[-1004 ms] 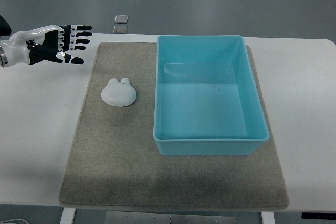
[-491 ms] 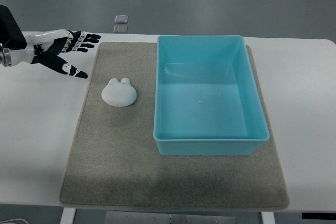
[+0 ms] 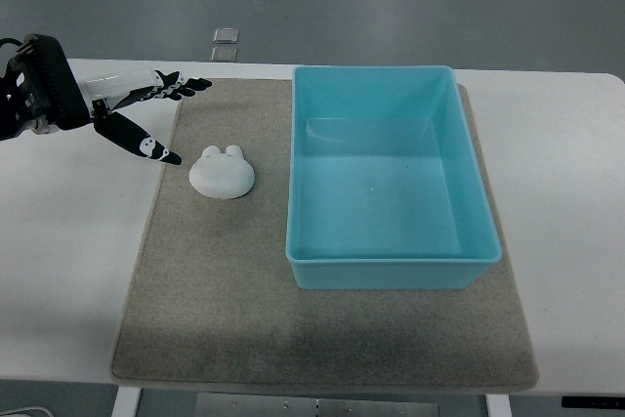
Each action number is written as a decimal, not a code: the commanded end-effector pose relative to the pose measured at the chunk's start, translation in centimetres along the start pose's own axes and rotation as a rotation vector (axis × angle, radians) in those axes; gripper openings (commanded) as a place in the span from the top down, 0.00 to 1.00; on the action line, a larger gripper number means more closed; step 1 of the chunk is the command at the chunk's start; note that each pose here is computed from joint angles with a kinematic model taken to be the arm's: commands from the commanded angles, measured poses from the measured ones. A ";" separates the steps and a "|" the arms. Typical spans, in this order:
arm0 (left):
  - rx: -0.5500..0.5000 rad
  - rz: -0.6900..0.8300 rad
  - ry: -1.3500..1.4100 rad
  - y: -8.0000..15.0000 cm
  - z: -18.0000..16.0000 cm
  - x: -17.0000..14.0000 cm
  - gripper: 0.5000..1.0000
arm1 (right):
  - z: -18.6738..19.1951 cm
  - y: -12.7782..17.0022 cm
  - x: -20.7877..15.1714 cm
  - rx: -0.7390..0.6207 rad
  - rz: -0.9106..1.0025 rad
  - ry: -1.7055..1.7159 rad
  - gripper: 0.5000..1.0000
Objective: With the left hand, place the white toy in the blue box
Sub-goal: 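Move the left hand toward the white bunny toy, curling fingers, then close the left hand fingers around the white bunny toy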
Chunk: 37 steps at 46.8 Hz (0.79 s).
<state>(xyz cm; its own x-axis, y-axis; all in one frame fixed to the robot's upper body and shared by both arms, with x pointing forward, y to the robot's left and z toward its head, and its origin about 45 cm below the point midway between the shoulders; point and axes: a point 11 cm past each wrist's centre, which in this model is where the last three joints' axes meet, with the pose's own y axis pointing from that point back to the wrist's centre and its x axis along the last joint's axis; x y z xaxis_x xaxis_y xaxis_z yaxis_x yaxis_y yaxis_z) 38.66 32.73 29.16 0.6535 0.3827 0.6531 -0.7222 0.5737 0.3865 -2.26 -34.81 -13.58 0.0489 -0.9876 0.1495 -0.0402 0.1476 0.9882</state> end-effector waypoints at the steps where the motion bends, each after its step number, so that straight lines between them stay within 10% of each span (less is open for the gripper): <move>1: 0.003 -0.004 -0.013 -0.3 -0.1 -0.4 0.04 | 0.0 0.0 0.0 0.000 0.000 0.001 0.13; 37: 0.016 -0.051 -0.243 -3.9 -0.1 -5.5 0.05 | 0.0 0.0 0.0 0.000 0.000 -0.001 0.13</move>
<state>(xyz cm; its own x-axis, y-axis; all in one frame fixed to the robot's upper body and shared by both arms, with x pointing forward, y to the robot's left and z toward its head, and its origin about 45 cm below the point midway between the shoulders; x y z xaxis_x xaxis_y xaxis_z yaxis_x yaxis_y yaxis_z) 37.83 28.82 24.43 0.6113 0.1694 0.7730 -0.6993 0.5730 0.4274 -2.25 -34.81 -13.58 0.0489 -0.9876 0.1495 -0.0402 0.1476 0.9882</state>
